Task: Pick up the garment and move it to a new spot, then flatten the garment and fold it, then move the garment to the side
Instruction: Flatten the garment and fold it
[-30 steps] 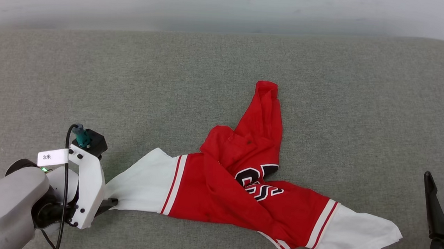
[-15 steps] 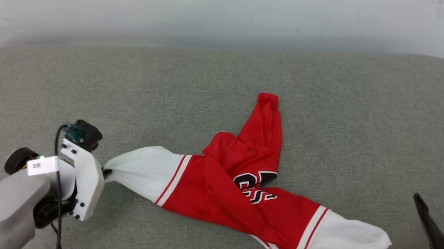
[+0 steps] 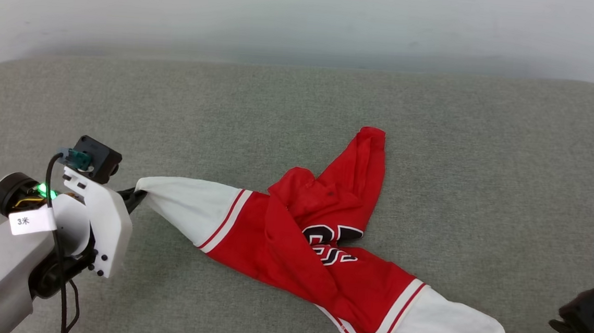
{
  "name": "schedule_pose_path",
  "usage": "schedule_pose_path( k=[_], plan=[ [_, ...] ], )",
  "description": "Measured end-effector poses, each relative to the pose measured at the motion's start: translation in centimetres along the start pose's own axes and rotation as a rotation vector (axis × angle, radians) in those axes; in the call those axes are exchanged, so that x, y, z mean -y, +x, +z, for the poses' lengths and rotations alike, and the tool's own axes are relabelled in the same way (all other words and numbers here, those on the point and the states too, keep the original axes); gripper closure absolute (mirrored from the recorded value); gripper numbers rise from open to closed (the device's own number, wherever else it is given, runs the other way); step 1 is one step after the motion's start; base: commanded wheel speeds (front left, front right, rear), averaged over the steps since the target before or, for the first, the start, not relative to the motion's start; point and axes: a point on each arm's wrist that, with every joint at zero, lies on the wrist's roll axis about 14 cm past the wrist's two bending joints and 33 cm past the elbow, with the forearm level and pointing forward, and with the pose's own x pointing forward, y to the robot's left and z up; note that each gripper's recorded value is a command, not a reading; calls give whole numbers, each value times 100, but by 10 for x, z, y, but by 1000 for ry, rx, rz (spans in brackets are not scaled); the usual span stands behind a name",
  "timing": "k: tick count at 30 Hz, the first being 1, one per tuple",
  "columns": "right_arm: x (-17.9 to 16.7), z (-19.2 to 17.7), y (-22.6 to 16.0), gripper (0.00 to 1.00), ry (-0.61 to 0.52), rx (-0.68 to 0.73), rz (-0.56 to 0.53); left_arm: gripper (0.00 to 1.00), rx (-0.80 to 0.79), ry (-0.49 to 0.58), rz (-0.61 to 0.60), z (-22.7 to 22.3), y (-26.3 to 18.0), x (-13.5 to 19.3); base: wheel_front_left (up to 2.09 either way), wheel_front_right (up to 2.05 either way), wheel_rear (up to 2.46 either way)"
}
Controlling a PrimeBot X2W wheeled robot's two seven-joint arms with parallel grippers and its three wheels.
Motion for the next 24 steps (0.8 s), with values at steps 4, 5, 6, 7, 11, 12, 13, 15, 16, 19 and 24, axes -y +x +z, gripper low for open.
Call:
schedule_pose_path(
  k=[4, 5, 6, 7, 11, 12, 13, 15, 16, 19, 24],
  plan=[
    [-11, 6, 14, 0, -85, -47, 69, 100, 7, 0, -4, 0, 1, 4, 0, 0, 0],
    [-14, 5, 19, 0, -99, -65, 87, 100, 9, -2, -6, 0, 1, 5, 0, 0, 0],
    [-17, 4, 24, 0, -111, -82, 104, 100, 10, -2, -4, 0, 2, 5, 0, 0, 0],
    [-20, 2, 30, 0, -116, -100, 122, 100, 12, 1, -6, 1, 2, 5, 0, 0, 0],
    [-25, -5, 53, 0, -173, -166, 169, 100, 18, -1, -5, 1, 6, 5, 0, 0, 0],
    [-28, -9, 58, 0, -174, -183, 185, 100, 16, 0, -3, 0, 7, 4, 0, 0, 0],
    [-30, -12, 64, 0, -176, -198, 198, 100, 14, -4, -3, -1, 8, 4, 0, 0, 0],
    [-33, -21, 73, 0, -197, -231, 219, 100, 14, -8, 1, -3, 9, 2, 0, 0, 0],
    [-35, -26, 78, 0, -212, -250, 229, 100, 13, -7, 2, -3, 10, 1, 0, 0, 0],
    [-39, -40, 88, 0, -245, -288, 255, 100, 9, -17, 6, -7, 12, 0, 0, 0, 0],
    [-42, -51, 100, 0, -239, -297, 283, 100, -2, -24, 9, -12, 15, -2, 0, 0, 0]
  ],
)
